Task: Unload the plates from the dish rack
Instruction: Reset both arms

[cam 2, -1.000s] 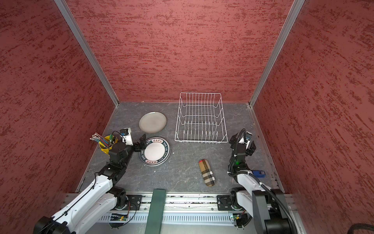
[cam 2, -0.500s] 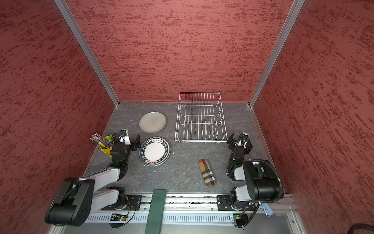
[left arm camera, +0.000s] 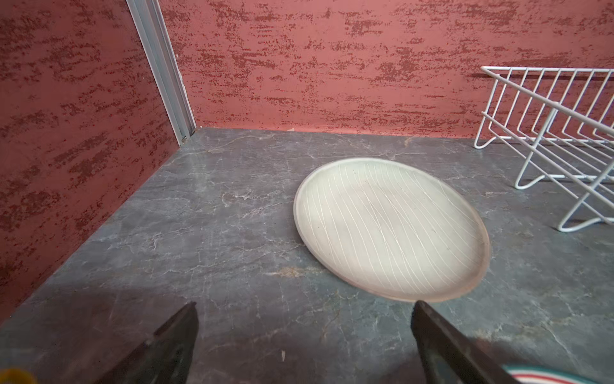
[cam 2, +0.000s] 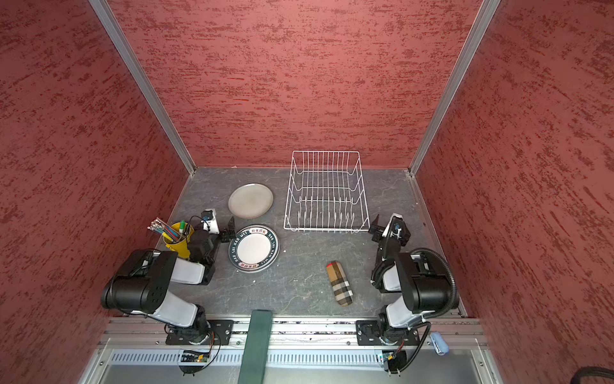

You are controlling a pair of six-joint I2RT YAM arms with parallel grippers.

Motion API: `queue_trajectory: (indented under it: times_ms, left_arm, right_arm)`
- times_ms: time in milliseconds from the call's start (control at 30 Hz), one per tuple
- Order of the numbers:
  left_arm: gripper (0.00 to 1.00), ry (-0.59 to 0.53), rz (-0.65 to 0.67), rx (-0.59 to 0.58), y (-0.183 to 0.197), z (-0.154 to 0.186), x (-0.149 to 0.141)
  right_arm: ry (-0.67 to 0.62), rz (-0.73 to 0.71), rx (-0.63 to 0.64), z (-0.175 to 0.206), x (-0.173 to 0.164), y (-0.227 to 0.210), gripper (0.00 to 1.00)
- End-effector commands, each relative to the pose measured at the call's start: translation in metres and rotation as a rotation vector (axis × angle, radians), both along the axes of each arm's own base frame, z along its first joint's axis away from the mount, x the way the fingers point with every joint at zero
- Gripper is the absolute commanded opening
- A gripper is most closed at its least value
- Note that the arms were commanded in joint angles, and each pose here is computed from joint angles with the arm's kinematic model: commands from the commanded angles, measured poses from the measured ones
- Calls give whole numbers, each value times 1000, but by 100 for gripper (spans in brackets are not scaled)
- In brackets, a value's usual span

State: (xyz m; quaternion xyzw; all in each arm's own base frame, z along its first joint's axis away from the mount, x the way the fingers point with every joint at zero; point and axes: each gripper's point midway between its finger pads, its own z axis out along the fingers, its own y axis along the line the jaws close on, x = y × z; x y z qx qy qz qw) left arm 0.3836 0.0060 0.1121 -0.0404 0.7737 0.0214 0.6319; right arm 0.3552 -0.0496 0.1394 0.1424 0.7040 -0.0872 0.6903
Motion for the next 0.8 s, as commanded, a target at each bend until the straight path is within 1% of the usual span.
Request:
queue_trajectory:
  times_ms: [0, 33, 767]
  left_arm:
    - [100, 40, 13, -62, 11, 4, 16]
    - [99, 39, 11, -76, 14, 4, 16]
    - [99, 39, 17, -62, 12, 4, 16]
  right_arm:
    - [34, 53, -20, 1, 18, 10, 99]
    - [42, 57, -18, 0, 20, 10, 99]
    - [49, 56, -13, -1, 21, 9, 99]
